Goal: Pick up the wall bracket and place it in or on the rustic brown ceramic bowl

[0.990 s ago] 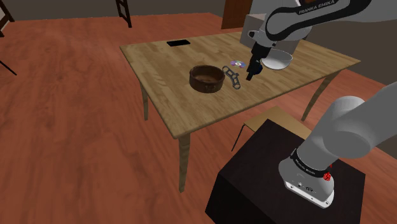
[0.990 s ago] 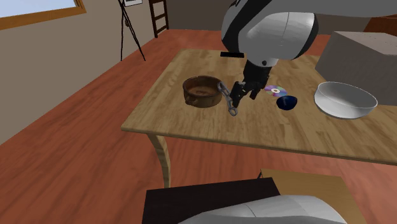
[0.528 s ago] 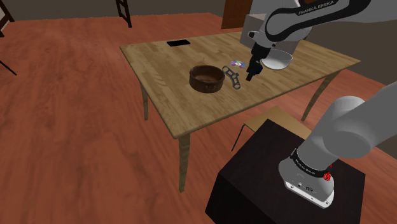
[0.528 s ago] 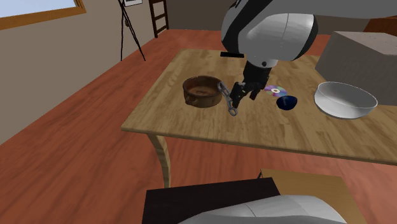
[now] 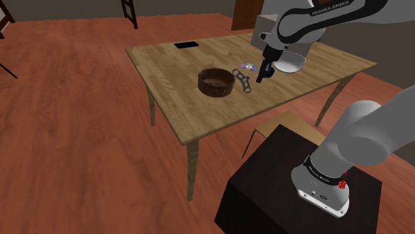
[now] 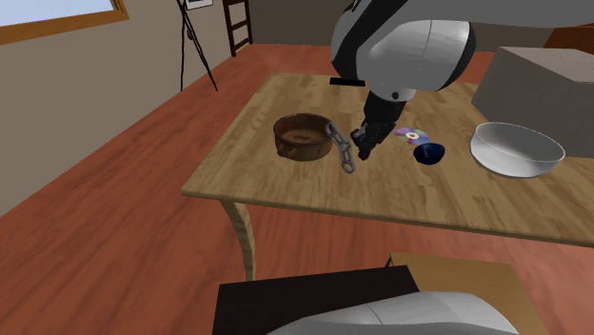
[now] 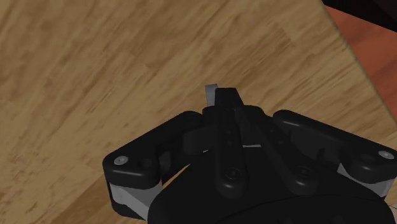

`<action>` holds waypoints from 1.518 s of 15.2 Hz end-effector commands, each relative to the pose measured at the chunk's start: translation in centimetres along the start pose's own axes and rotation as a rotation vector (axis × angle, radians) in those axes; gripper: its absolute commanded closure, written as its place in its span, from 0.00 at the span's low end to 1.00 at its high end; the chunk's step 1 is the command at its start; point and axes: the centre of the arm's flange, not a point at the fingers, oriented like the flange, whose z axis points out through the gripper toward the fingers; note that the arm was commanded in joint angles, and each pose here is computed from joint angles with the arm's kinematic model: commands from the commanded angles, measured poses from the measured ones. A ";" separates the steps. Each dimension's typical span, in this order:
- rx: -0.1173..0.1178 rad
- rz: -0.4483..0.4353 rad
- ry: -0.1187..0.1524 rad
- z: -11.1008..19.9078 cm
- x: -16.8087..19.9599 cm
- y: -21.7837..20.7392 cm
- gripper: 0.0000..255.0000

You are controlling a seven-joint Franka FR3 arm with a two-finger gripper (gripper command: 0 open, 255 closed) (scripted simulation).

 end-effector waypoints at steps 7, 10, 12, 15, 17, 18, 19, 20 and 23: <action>0.022 -0.001 0.058 -0.5 4.3 0.4 0.00; 0.033 -0.002 0.087 -0.3 6.5 0.5 0.00; 0.033 -0.002 0.087 0.7 6.6 0.5 0.00; 0.033 -0.002 0.087 2.3 6.8 0.5 0.00; 0.033 -0.002 0.087 3.1 6.8 0.4 0.00; 0.033 -0.002 0.087 3.1 6.8 0.4 0.00; 0.033 -0.002 0.087 3.1 6.8 0.4 0.00; 0.033 -0.002 0.087 3.1 6.8 0.4 0.00; 0.033 -0.002 0.087 3.1 6.8 0.4 0.00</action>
